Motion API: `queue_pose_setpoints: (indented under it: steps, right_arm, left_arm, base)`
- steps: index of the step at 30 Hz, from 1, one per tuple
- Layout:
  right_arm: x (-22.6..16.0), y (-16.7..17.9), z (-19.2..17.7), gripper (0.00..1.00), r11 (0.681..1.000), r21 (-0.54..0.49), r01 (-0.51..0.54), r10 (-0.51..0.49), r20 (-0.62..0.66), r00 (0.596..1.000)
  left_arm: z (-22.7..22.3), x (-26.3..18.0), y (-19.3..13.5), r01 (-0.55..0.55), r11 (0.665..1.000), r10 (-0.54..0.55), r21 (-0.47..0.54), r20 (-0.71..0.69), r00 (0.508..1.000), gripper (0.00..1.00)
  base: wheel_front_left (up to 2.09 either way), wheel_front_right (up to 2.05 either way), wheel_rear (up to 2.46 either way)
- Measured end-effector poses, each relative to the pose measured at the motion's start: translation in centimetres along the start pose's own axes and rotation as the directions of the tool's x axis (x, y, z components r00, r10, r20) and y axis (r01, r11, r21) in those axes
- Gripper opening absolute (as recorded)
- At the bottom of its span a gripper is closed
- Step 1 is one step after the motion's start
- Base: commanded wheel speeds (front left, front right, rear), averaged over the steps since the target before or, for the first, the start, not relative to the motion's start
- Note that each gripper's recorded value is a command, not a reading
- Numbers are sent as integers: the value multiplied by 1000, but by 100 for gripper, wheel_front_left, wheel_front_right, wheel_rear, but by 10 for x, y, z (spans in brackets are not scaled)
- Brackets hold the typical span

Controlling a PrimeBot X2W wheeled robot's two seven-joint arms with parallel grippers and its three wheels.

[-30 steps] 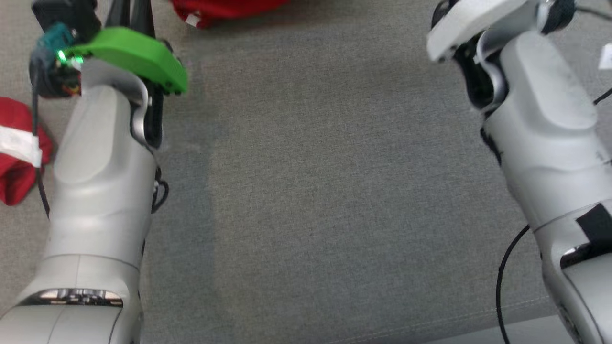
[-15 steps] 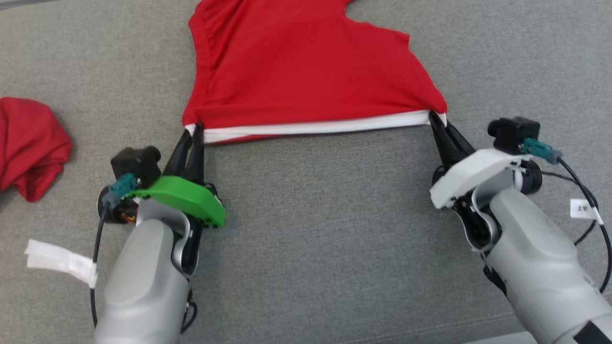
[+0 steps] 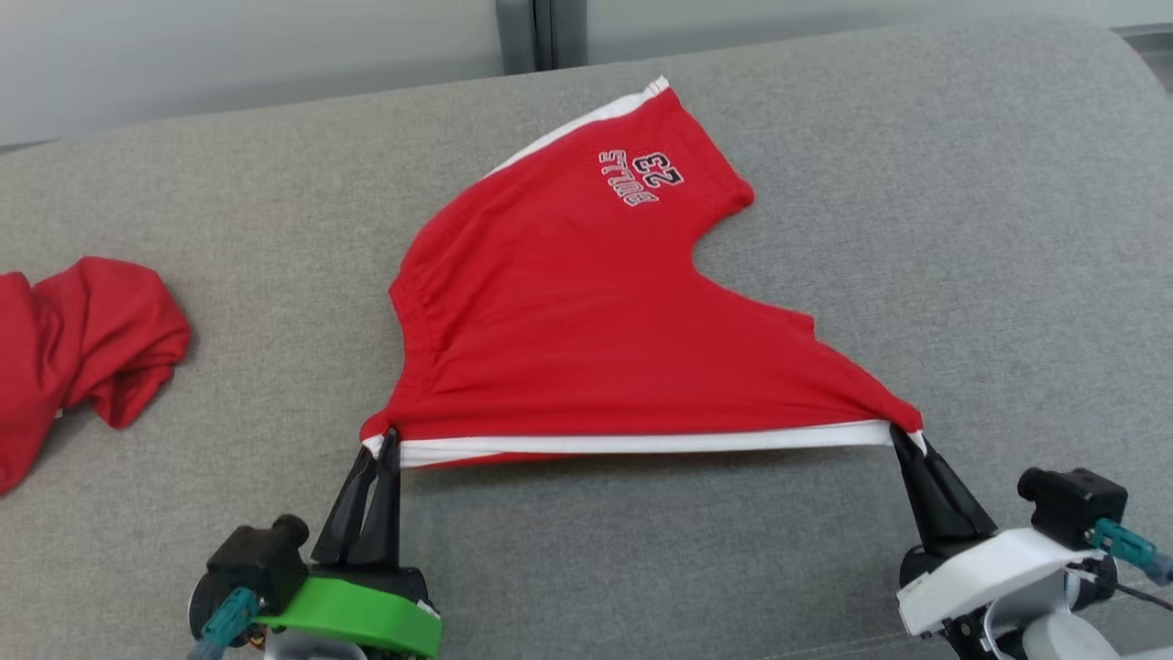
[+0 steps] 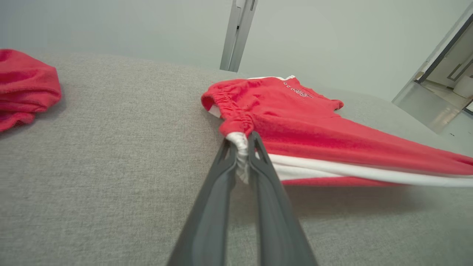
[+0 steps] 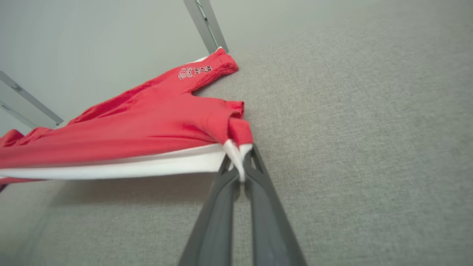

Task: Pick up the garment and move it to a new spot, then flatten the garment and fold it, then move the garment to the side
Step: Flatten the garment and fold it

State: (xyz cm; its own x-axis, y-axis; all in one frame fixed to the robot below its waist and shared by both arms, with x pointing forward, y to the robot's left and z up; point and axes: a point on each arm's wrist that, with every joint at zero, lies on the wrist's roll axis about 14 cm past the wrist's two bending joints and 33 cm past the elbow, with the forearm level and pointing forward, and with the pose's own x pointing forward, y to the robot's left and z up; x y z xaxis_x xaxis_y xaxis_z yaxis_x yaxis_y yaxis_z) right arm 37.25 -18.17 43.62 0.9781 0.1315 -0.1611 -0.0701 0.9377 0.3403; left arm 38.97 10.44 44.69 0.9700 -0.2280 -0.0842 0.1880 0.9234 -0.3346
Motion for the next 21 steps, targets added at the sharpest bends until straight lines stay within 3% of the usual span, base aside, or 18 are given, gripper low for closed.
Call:
queue_pose_setpoints:
  steps: [6, 11, 21]
  right_arm:
    - [-24, 3, 24, 0, 999, -17, 27, -27, 22, 999]
    - [-19, 0, 29, 0, 999, -25, 44, -44, -10, 999]
    - [62, 0, 51, 0, 994, -103, -37, 25, -119, 993]
  left_arm:
    - [23, -16, -14, 15, 1000, -15, -2, 23, 1000, 0]
    - [14, -12, -15, 26, 999, -27, -21, -58, 998, 0]
    - [2, 40, -10, 65, 992, -85, -111, -193, 978, 0]
  base:
    - [0, 0, 0]
    - [0, 0, 0]
    - [0, 0, 0]
